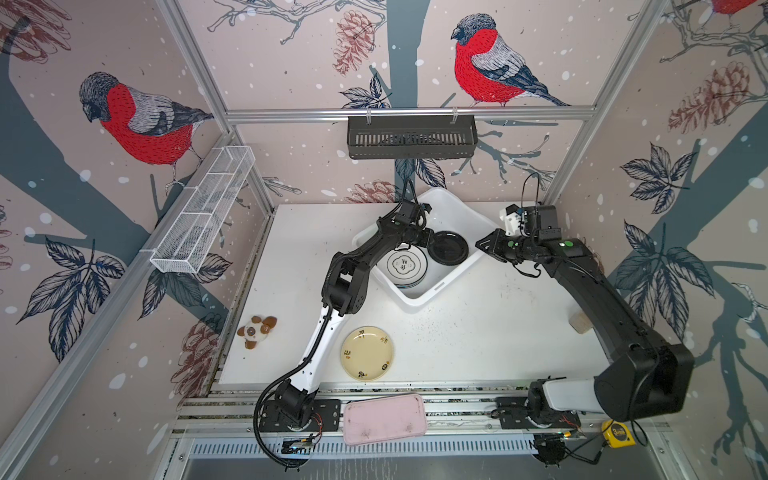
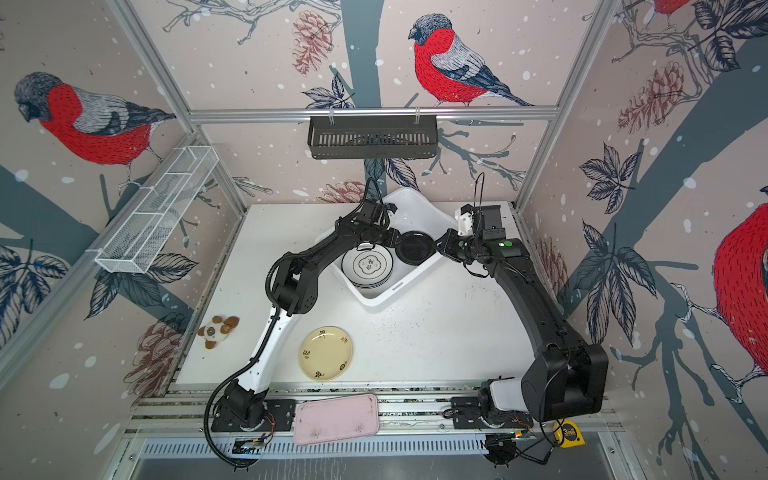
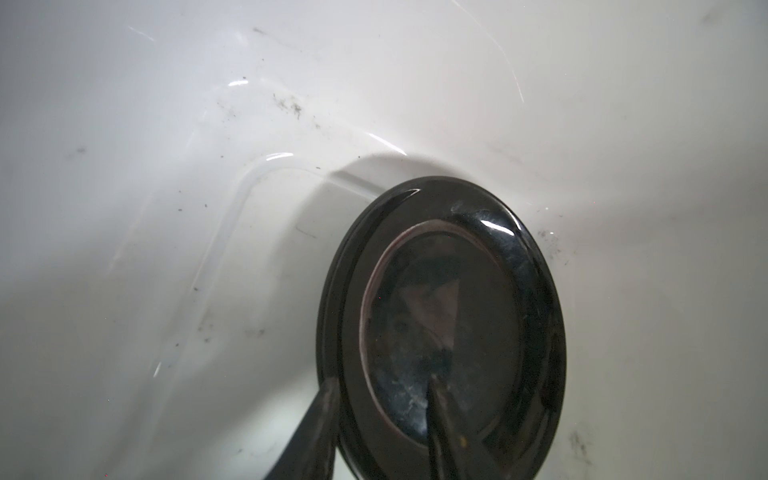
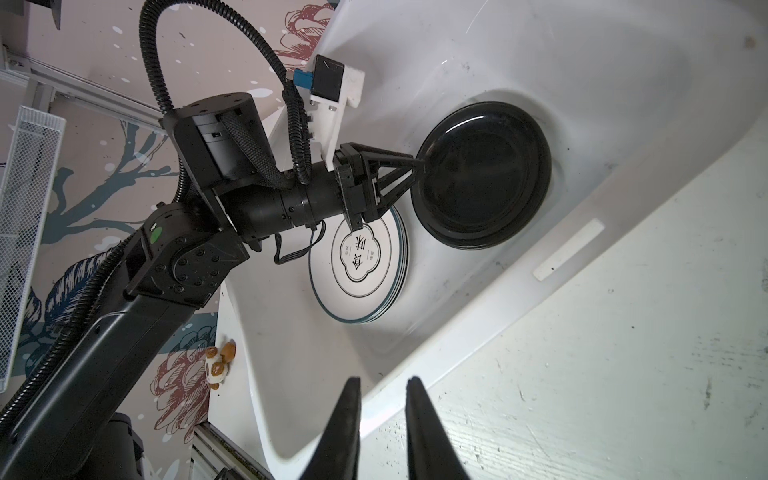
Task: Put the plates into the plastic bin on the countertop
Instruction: 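Open the left gripper to release the black plate in the bin, then raise the left gripper out of the bin and move toward the cream plate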
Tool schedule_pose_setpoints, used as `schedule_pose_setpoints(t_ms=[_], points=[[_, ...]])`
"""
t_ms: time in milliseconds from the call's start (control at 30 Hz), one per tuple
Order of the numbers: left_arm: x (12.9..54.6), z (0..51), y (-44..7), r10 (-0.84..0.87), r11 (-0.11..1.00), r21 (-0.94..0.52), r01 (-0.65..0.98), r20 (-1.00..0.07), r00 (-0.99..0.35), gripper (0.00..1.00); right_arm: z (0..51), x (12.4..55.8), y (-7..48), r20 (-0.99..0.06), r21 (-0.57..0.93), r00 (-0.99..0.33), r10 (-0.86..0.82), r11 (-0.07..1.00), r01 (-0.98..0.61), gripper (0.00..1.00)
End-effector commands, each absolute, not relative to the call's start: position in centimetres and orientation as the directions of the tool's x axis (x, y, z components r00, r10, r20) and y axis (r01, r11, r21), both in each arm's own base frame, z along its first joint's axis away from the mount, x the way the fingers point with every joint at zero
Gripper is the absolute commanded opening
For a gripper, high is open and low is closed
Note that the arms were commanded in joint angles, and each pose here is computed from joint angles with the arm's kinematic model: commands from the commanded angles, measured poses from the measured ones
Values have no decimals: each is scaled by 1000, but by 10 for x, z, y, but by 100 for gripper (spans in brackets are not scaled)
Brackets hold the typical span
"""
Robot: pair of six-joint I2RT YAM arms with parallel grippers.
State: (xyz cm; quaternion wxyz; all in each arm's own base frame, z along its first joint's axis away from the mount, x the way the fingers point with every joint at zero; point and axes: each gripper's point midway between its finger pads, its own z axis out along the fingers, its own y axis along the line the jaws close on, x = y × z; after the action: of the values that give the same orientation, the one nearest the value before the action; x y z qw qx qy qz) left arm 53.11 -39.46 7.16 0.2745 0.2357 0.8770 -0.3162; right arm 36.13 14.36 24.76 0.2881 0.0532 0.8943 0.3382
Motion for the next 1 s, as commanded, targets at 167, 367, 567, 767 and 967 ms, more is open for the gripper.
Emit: schedule_pose_setpoints(t_ms=[167,367,567,767,967], points=[[539,108,-390,236,710,-356,607,-691,-683,48,259,366,146,-515,641,-806,292,756,-136,23],[543,155,-380,229,727,-297,620,-746,-626,59,262,369,147,-529,640,-798,289,753,-152,27],[525,200,-363,272,720,-220,658,-784,-559,66,259,372,151,-538,639,-798,270,749,-177,30],[489,234,-341,367,684,-114,720,-800,-475,69,258,373,151,-558,625,-791,250,754,-203,31],[456,262,-312,458,656,-41,754,-772,-440,70,260,373,155,-576,626,-784,232,742,-240,31]])
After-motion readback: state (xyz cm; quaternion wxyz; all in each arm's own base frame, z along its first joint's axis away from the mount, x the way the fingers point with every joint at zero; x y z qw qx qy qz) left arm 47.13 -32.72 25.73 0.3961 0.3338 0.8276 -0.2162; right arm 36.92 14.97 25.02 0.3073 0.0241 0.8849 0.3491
